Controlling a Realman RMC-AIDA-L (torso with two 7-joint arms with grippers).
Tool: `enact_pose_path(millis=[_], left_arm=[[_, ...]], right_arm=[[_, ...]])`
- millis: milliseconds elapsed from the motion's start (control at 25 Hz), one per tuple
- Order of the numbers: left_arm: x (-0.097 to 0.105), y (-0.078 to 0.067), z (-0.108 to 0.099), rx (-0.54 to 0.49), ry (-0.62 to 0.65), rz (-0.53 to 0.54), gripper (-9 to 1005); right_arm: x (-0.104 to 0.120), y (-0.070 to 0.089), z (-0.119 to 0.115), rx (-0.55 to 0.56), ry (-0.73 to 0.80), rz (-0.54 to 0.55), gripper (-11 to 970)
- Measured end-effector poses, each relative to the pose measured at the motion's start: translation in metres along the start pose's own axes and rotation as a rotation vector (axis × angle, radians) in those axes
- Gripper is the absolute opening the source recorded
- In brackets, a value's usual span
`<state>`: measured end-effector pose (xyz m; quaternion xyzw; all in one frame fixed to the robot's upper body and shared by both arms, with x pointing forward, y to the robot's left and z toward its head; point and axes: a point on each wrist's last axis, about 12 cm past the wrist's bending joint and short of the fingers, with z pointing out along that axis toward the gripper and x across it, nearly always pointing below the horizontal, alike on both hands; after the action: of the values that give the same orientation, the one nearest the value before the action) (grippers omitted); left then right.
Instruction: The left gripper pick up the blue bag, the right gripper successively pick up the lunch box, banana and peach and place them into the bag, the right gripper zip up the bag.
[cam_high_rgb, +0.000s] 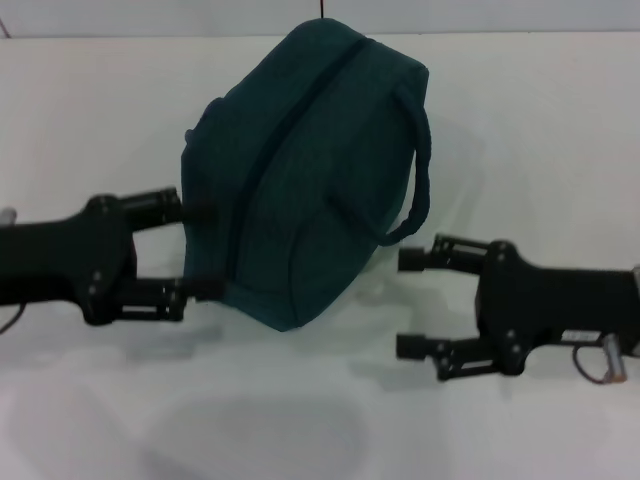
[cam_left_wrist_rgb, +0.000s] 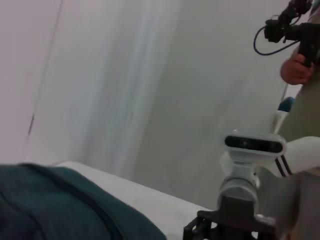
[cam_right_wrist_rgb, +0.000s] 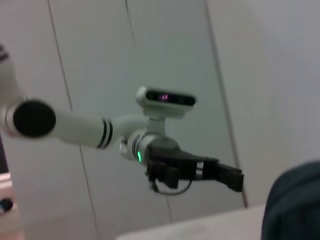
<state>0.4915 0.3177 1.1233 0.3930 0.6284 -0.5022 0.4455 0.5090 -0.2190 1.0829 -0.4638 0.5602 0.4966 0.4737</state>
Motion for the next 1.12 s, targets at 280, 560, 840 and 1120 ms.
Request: enact_pose_path(millis=[280,560,840,1120], left_arm=[[0.01,-0.003,-0.001,0.015,0.016,-0.028,879],[0.012,-0.006,-0.002,0.029,0.02,-0.036,879],[0.015,-0.006,0.002,0.045,0.05,-0.045,880],[0.015,-0.006,0.003,0.048,0.051,-0.045,880]], right_arm=[[0.008,0.004,0.005,-0.024,0.04,-0.029,866],[0.01,0.003,0.003,0.0,0.047,-0.027,865],[0.011,0.002,0.0,0.02,0.045,-0.024,866],[0.01,0.002,-0.001,0.025,0.04,-0.024,867]])
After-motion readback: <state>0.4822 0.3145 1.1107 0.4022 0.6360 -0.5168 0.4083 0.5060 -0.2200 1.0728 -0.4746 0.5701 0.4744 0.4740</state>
